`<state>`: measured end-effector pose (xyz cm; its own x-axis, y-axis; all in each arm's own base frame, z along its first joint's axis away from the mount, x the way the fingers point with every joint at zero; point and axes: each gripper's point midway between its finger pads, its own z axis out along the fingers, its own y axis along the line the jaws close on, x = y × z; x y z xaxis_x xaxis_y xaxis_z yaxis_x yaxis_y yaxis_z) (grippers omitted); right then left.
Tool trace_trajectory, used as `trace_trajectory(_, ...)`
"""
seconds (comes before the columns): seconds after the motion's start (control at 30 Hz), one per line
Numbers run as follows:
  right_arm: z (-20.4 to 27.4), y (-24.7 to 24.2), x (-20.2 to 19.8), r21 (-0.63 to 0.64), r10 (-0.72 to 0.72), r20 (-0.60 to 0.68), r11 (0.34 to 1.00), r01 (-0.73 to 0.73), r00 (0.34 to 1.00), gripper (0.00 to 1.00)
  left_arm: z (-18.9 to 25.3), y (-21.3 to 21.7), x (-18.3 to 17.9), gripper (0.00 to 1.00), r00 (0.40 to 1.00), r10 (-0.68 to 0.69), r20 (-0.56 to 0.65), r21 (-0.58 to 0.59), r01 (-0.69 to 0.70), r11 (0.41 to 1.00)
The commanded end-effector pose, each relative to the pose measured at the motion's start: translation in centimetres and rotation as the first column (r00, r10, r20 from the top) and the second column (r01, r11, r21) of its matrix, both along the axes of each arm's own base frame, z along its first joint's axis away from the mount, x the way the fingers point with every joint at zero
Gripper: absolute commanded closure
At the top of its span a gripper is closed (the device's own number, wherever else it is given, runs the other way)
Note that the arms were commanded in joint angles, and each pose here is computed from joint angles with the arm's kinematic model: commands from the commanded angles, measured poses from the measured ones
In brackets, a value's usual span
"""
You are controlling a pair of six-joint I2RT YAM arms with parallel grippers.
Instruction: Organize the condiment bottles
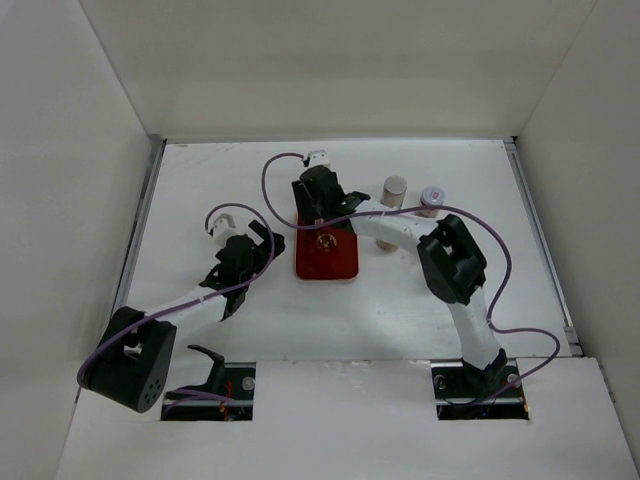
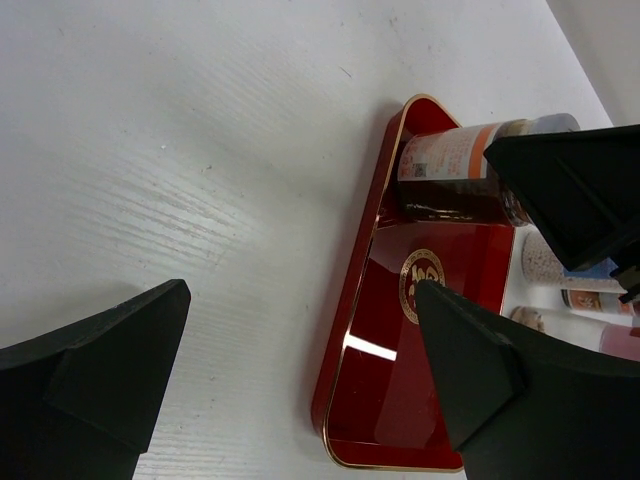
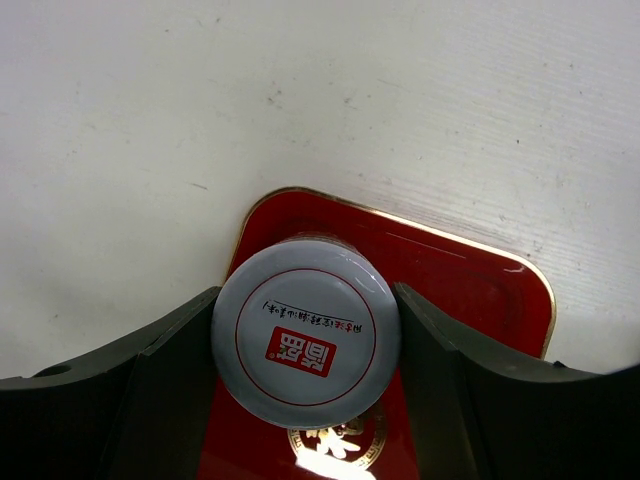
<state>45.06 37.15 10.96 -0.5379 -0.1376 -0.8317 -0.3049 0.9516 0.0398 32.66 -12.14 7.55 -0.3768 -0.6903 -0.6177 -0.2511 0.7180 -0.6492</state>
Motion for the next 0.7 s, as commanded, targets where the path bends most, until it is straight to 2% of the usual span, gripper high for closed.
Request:
trace_trajectory(0.0, 5.6, 2.5, 1.7, 0.117, -0.009, 0.136, 0.993, -0.007, 0.991, 0.36, 1.4, -0.2, 0.4, 0.00, 0.999, 0.000, 0.054, -0.033, 0.001, 0.999)
trace_trajectory(0.1, 7.6, 2.3, 1.1, 0.140, -0.015, 0.158, 0.990, -0.008, 0.987, 0.26, 1.5, -0.3, 0.4, 0.00, 0.998, -0.005, 0.057, -0.038, 0.007, 0.999)
trace_trajectory(0.23, 13.2, 1.3, -0.6, 0.186, -0.016, 0.221, 0.982, -0.026, 0.975, 0.17, 1.8, -0.1, 0.4, 0.00, 0.998, 0.002, 0.066, -0.037, 0.001, 0.999)
trace_trajectory(0.37, 18.5, -1.1, -2.9, 0.234, -0.020, 0.281, 0.971, -0.049, 0.959, 0.13, 2.1, -0.2, 0.4, 0.00, 0.997, -0.006, 0.073, -0.046, 0.009, 0.999)
trace_trajectory(0.43, 20.7, -3.9, -3.7, 0.258, -0.056, 0.310, 0.966, -0.028, 0.949, 0.13, 2.2, 0.0, 0.3, 0.00, 0.997, 0.003, 0.079, -0.043, 0.000, 0.999)
trace_trajectory(0.53, 22.0, -10.8, -3.2, 0.268, -0.171, 0.331, 0.960, 0.081, 0.928, 0.19, 1.9, 0.1, 0.4, 0.00, 0.998, 0.002, 0.069, -0.042, 0.000, 0.999)
trace_trajectory(0.67, 19.9, -22.2, -1.9, 0.233, -0.391, 0.309, 0.915, 0.330, 0.867, 0.41, 2.1, -0.2, 0.3, 0.00, 0.997, -0.004, 0.074, -0.042, 0.007, 0.999)
